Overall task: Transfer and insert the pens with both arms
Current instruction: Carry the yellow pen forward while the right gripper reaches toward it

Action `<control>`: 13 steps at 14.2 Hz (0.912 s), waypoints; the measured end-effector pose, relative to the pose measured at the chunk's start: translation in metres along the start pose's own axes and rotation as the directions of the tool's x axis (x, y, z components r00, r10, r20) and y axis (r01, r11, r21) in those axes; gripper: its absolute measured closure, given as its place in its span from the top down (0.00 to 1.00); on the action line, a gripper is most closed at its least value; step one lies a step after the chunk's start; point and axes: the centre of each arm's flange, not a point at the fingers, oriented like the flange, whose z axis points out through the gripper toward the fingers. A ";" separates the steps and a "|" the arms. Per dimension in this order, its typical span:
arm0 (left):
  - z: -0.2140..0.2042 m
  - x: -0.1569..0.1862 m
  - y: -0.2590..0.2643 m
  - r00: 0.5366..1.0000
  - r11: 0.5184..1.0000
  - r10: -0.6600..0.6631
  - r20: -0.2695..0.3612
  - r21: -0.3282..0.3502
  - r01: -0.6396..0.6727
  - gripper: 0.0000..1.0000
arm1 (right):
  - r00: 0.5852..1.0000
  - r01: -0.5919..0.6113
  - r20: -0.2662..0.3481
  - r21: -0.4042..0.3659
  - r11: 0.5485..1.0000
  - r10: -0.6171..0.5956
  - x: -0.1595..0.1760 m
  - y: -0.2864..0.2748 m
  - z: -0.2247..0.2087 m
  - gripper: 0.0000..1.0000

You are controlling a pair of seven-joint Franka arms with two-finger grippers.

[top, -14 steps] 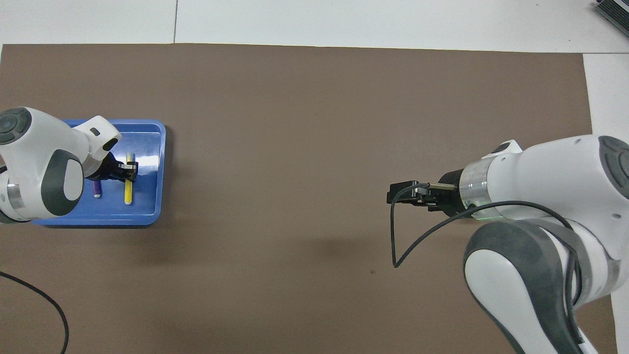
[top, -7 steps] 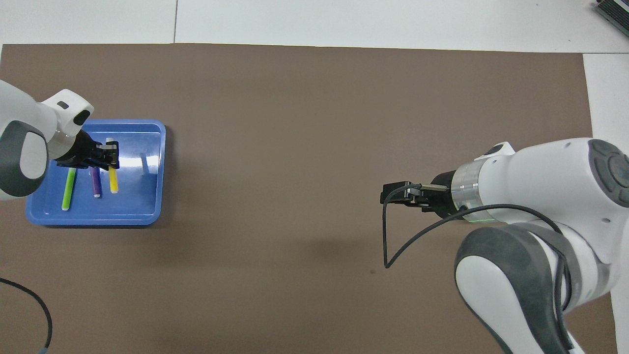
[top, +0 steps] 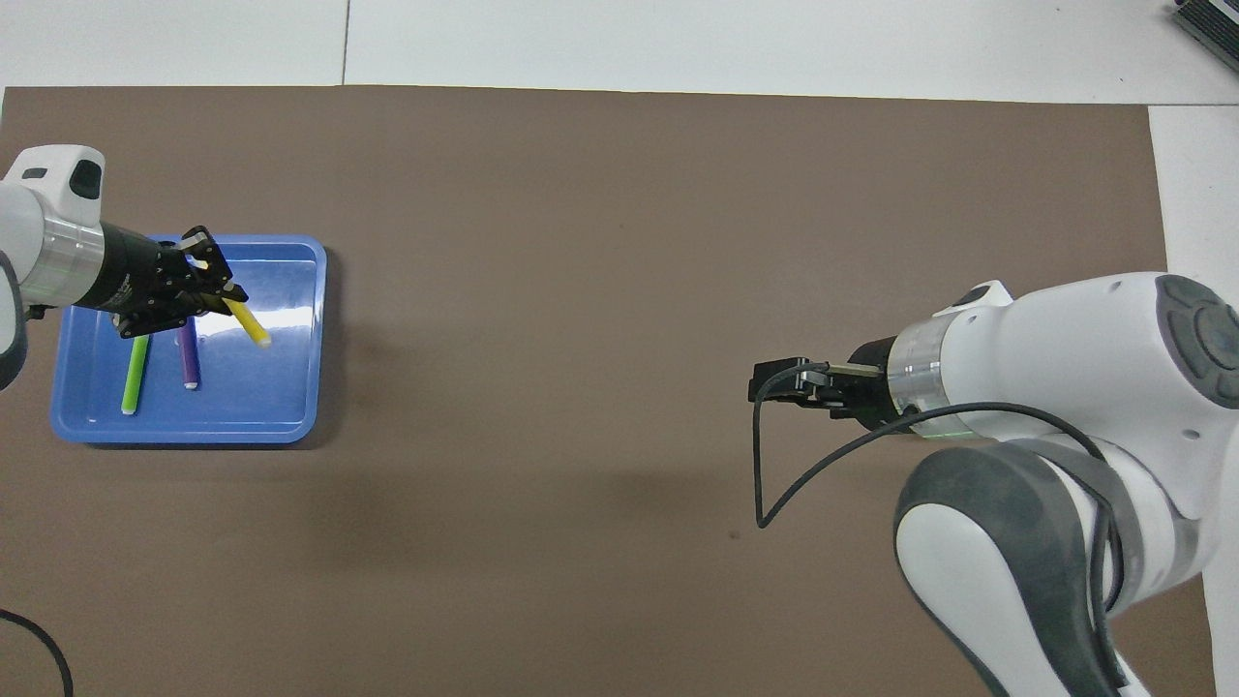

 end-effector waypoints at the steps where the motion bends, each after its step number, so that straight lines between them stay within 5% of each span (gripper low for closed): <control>1: -0.003 -0.010 0.007 0.997 0.997 -0.083 -0.001 -0.006 0.083 0.17 | 1.000 -0.006 0.005 0.011 1.000 0.006 0.000 -0.001 0.001 1.00; 6: -0.015 -0.069 0.047 0.936 0.936 -0.351 0.007 -0.021 0.351 0.17 | 0.999 -0.046 0.026 0.086 0.995 0.044 -0.001 -0.005 0.002 1.00; 13: -0.026 -0.117 0.059 0.847 0.864 -0.495 0.197 0.006 0.503 0.17 | 0.982 -0.162 -0.031 0.359 0.919 0.185 -0.001 -0.052 0.005 1.00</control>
